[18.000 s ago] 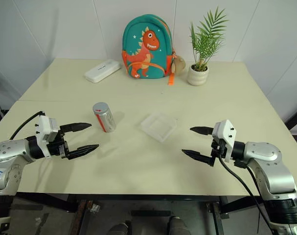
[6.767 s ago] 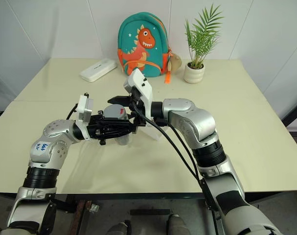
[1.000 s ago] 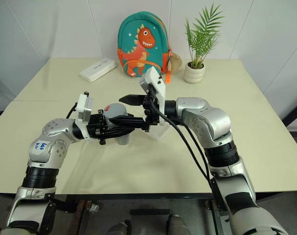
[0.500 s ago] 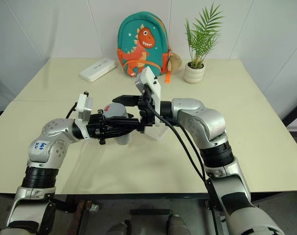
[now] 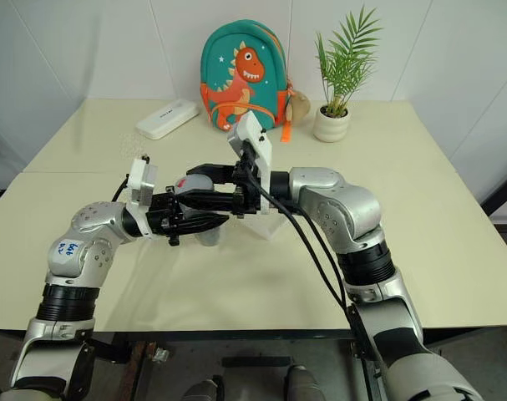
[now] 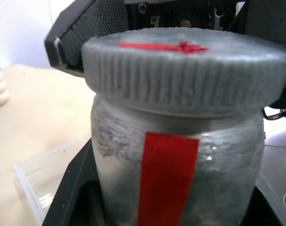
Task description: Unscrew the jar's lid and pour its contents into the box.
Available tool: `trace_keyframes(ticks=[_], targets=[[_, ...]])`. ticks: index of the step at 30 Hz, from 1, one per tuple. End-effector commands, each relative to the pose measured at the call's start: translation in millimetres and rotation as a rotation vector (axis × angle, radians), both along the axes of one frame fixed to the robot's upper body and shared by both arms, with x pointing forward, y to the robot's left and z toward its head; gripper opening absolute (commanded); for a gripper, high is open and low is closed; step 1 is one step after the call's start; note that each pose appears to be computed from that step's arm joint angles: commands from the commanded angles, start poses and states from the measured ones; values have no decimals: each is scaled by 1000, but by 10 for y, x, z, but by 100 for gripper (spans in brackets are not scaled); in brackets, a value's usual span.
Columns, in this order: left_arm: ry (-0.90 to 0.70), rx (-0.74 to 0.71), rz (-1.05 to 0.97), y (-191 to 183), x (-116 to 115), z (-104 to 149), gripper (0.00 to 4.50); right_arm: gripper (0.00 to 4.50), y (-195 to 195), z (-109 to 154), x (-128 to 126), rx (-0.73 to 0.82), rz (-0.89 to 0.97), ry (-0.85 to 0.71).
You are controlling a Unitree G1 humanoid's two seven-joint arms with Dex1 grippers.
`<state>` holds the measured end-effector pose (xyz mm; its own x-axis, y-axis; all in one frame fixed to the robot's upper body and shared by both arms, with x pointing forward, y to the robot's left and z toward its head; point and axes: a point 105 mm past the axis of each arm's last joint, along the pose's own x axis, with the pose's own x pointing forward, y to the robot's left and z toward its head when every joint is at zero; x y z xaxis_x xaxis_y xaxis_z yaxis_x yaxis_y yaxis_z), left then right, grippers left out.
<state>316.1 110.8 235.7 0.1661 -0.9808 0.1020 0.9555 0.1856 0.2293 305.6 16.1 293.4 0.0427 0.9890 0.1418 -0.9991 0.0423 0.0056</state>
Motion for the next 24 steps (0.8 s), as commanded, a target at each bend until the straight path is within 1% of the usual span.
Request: trace_keyframes(ticks=[1,3,4,6,8,9,11,12,13,14,15,17,18,19,20,21,24], targets=[[-27,-1,-11,5,-43,53,200,261,-184,553,-198,243,86,18],[-25,0,-11,9,-49,45,200,261,-258,581,-206,264,77,34],[-24,-1,-11,10,-52,44,200,261,-298,563,-184,252,42,22],[-23,-2,-9,14,-61,41,200,261,-439,479,-72,223,-85,-24],[-23,-9,4,35,-60,50,200,261,-641,336,96,170,-256,-85],[-23,-13,13,54,-57,56,200,261,-766,222,187,121,-347,-119],[-21,-18,30,96,-47,62,200,261,-1064,-133,354,-35,-516,-193],[-19,-22,38,114,-40,67,200,261,-1236,-298,420,-76,-590,-214],[-18,-27,45,129,-32,73,200,261,-1430,-443,478,-93,-672,-270],[-16,-31,48,137,-27,80,200,261,-1570,-517,498,-77,-727,-321],[-12,-36,49,142,-24,85,200,261,-1726,-623,532,-24,-786,-272],[-6,-43,44,141,-16,92,200,261,-2005,-901,603,-7,-901,-228],[-5,-43,37,132,-11,97,200,261,-2123,-1118,624,-57,-938,-208],[-6,-44,32,120,-4,108,200,261,-2214,-1279,637,-102,-969,-201],[-8,-44,26,108,6,120,200,261,-2284,-1413,650,-112,-991,-155],[-10,-44,20,95,15,134,200,261,-2325,-1496,653,-117,-1005,-139],[-15,-45,10,71,35,164,200,261,-2375,-1581,689,-96,-1042,-111]])
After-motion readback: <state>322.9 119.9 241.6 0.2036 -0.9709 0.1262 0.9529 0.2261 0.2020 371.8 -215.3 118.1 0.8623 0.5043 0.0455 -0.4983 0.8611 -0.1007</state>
